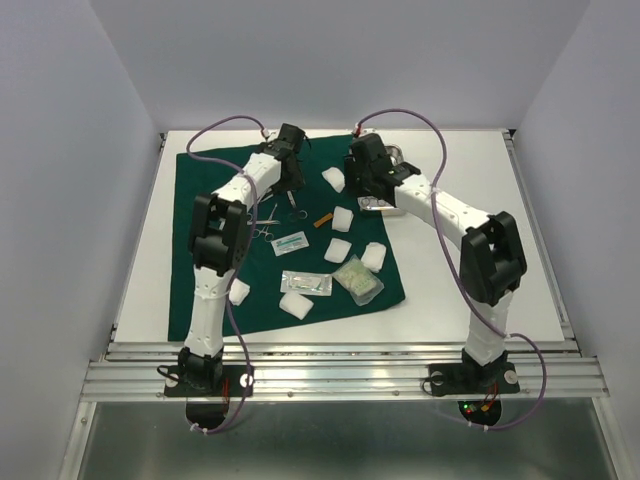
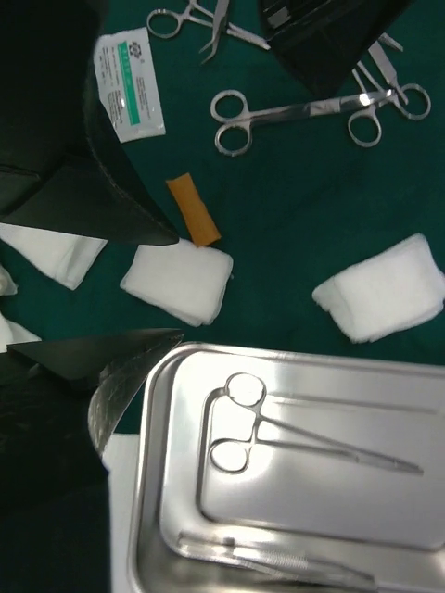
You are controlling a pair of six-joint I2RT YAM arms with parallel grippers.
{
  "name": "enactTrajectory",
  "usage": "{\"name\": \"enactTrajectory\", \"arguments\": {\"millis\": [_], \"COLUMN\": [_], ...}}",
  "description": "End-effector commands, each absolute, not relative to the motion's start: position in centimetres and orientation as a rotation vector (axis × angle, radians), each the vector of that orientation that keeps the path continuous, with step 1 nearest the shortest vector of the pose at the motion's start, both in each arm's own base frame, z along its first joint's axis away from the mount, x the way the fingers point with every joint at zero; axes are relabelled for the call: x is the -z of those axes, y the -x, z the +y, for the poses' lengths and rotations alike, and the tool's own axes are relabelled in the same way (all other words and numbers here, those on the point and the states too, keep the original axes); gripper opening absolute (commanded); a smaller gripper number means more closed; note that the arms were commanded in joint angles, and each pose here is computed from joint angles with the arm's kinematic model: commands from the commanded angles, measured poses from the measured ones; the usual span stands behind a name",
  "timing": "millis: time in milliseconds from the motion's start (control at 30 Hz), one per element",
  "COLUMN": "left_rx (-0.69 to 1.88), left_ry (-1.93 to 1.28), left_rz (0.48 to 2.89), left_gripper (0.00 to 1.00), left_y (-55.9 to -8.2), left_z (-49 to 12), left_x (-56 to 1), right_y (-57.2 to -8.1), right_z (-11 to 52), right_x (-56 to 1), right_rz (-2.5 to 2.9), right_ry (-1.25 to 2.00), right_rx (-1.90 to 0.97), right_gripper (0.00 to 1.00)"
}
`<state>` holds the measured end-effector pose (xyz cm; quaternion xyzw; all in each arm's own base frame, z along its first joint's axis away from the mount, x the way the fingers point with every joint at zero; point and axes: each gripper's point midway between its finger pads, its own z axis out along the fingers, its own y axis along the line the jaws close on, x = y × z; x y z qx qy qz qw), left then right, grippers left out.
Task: Prepare the surgical pack
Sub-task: Place the medical item in the surgical kit, then pick up the medical item from the surgical kit.
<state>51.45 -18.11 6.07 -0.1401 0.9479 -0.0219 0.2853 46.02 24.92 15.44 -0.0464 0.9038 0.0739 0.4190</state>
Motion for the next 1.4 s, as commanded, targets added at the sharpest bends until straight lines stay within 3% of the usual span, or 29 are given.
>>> {"name": "enactTrajectory", "arguments": {"millis": [0, 533, 967, 1367], "left_rx": [0.106, 0.031, 0.057, 0.029], "left_ry": [0.359, 0.476, 0.506, 0.484], "left_rz": [2.419, 2.443, 2.421, 2.477], "left_gripper": [0.52, 0.52, 0.52, 0.52], "left_y": [-49.7, -39.8, -39.3, -39.4], "left_z": [-17.1, -10.8, -7.8, -7.4], "left_x": [-14.4, -14.6, -15.7, -13.3], "right_y": [-46.9, -48.6, -50.9, -51.8], "right_z": [28.4, 37.9, 42.8, 42.2], "right_x": [-17.1, -13.8, -9.0, -4.6], "right_rz": [2.233, 2.256, 2.213, 2.176], "right_ry": [0.174, 0.294, 0.360, 0.412], "right_rx": [-0.276, -0.399, -0.383, -0.178], "right_gripper": [0.47, 0.47, 0.47, 0.46]}}
